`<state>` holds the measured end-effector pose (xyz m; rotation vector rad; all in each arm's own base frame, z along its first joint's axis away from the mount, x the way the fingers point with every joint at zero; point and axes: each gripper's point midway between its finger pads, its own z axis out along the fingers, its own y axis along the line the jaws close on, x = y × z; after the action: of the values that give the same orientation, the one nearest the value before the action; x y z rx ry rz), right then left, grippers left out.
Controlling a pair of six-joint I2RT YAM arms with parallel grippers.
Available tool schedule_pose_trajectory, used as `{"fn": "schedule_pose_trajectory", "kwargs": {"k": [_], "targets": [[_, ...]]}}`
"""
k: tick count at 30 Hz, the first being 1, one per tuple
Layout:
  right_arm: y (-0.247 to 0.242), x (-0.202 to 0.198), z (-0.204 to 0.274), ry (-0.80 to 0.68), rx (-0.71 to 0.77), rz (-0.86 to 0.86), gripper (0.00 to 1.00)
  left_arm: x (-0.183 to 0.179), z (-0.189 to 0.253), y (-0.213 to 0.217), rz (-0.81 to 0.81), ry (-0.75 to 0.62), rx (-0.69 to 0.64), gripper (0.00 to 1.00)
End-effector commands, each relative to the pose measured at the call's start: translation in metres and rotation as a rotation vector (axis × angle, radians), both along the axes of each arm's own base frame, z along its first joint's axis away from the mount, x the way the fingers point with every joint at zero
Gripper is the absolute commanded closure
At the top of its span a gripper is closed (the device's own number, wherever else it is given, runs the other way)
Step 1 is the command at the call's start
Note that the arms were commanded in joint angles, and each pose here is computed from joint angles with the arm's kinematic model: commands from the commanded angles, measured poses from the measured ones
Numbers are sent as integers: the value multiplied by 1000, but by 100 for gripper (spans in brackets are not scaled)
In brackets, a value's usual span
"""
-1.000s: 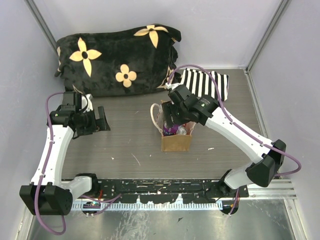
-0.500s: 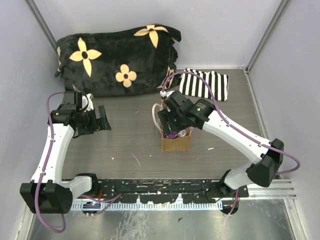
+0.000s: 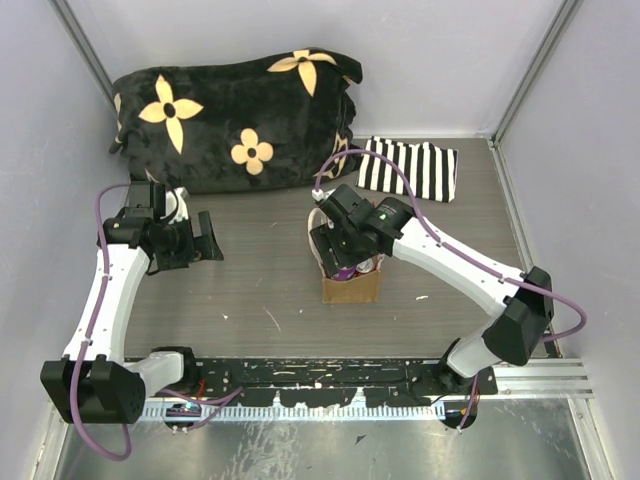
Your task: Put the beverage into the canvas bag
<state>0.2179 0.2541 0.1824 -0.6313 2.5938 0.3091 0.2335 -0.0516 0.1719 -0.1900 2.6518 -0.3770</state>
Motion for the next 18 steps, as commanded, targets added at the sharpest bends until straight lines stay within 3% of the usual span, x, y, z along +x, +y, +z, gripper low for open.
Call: {"fn": "schedule_pose_trajectory", "kwargs": {"k": [1, 18], "targets": [[19, -8, 6, 25, 62, 64, 99, 4, -3, -2, 3, -5, -19, 2], [20, -6, -43, 74, -1, 51, 99, 4, -3, -3, -1, -8, -22, 2]]}}
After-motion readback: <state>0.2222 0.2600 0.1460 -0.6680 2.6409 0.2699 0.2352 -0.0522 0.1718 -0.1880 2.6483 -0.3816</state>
